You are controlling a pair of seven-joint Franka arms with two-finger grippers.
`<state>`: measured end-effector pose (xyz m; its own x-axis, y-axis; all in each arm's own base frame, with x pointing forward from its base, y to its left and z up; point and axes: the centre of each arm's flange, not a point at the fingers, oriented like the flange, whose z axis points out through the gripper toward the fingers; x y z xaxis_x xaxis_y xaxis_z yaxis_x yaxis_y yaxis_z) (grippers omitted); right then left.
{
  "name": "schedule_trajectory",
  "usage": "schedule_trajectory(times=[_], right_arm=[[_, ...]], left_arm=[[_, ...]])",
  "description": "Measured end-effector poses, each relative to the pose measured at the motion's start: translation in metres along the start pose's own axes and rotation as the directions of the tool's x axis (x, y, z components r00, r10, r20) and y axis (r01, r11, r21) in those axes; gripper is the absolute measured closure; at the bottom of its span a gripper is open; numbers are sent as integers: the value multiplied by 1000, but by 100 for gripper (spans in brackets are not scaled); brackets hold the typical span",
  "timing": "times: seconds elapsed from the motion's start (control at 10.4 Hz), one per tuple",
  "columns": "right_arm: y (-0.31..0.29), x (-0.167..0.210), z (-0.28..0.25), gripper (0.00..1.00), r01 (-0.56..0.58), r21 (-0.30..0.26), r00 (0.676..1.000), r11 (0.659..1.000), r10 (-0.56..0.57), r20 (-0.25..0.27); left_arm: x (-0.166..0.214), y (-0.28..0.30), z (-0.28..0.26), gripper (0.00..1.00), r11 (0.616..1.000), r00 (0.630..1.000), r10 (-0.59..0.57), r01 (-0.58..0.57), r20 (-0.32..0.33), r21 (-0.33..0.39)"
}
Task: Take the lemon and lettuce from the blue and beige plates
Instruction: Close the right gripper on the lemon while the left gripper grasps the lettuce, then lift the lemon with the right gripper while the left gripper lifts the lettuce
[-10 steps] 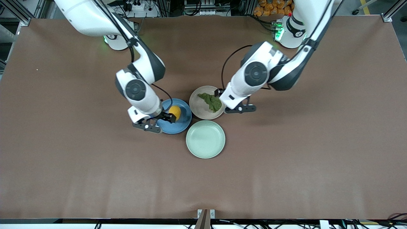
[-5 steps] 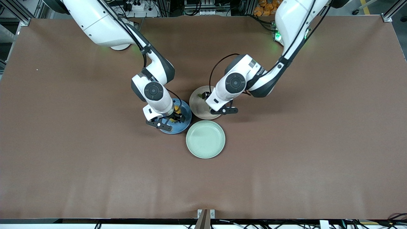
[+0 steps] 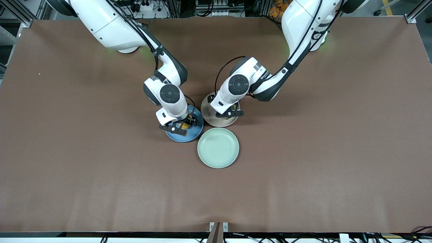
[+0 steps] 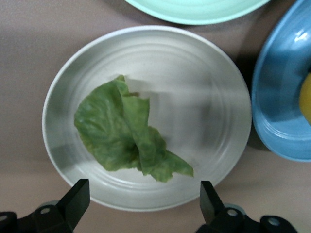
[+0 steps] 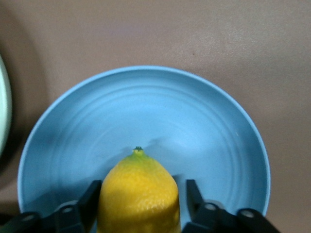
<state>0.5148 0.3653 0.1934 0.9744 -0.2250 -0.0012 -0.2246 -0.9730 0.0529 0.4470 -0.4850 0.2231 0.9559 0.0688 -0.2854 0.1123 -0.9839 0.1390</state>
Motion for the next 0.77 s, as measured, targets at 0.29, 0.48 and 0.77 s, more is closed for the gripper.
schedule_trajectory(times=[0.29, 0.48, 0.77], right_arm=[[2, 1, -2, 38, 33, -19, 999, 999, -33, -25], [24, 29, -31, 38, 44, -35, 998, 998, -45, -31], [98, 88, -128, 38, 96, 41, 995, 995, -96, 9]], left_arm=[[-1, -1, 20, 0, 1000, 1000, 8, -8, 9, 18], [-4, 0, 31, 0, 1000, 1000, 17, -17, 10, 23], [-8, 1, 46, 1, 998, 999, 28, -27, -15, 63]])
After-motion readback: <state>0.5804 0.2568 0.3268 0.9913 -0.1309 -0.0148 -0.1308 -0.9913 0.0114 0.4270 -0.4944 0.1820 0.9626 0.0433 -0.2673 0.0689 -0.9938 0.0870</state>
